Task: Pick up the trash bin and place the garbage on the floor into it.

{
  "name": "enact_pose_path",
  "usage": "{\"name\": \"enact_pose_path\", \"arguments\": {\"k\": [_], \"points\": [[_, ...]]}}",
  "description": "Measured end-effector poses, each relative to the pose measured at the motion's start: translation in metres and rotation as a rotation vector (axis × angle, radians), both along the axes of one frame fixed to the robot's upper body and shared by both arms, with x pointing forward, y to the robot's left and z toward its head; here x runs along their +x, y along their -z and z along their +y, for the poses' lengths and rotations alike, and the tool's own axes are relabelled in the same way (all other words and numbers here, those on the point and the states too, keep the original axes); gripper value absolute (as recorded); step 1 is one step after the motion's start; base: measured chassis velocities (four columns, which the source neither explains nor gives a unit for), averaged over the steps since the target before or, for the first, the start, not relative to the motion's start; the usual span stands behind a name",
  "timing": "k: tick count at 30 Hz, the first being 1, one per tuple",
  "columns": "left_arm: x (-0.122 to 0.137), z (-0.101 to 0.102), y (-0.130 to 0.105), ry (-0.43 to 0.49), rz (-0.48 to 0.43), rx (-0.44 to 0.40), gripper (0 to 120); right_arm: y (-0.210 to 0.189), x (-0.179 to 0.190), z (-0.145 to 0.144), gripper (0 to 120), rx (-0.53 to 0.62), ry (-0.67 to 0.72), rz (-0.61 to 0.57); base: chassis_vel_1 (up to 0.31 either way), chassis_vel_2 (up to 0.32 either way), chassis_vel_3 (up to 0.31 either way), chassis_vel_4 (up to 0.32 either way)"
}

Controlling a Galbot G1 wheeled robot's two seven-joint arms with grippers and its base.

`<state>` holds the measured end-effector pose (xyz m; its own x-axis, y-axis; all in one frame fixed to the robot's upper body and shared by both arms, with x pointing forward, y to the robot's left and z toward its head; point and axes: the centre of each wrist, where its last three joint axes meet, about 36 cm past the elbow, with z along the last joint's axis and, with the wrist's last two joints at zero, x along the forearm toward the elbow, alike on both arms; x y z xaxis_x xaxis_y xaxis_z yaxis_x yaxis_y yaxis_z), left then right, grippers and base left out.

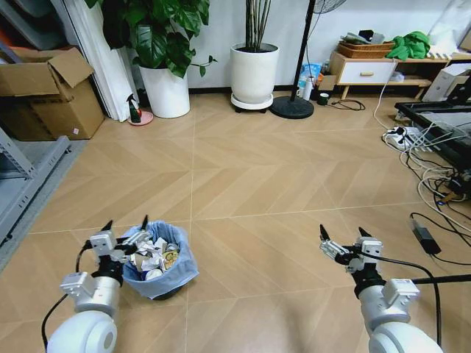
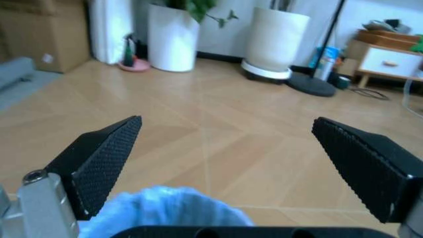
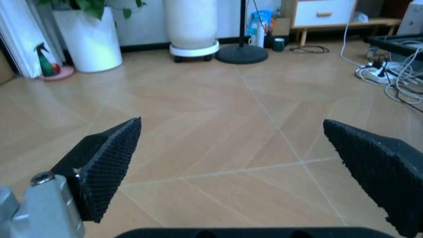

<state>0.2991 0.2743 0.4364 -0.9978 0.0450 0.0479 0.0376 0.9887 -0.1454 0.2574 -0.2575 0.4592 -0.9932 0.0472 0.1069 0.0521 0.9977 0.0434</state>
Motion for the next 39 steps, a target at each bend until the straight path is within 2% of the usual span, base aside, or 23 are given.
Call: {"name": "enact_pose_path", "arguments": {"k": [7, 13, 18, 22, 39], "points": [[0.002, -0.011, 0.006, 0.014, 0.031, -0.007, 100, -0.023, 0.003, 0.002, 100, -0.01, -0.044, -0.062, 0.0, 0.0, 0.0, 0.0], [0.0, -0.01, 0.009, -0.019, 0.038, -0.002, 100, -0.024, 0.002, 0.0, 100, -0.024, -0.052, -0.063, 0.0, 0.0, 0.0, 0.0], [-0.013, -0.005, 0.004, -0.065, 0.03, 0.027, 100, -0.024, -0.007, 0.006, 100, -0.045, -0.046, -0.06, 0.0, 0.0, 0.0, 0.0], [-0.022, -0.002, -0.005, -0.062, 0.019, 0.042, 100, -0.026, -0.012, 0.009, 100, -0.061, -0.044, -0.062, 0.0, 0.0, 0.0, 0.0], [-0.022, -0.001, -0.006, -0.061, 0.016, 0.045, 100, -0.026, -0.012, 0.009, 100, -0.063, -0.045, -0.064, 0.0, 0.0, 0.0, 0.0]]}}
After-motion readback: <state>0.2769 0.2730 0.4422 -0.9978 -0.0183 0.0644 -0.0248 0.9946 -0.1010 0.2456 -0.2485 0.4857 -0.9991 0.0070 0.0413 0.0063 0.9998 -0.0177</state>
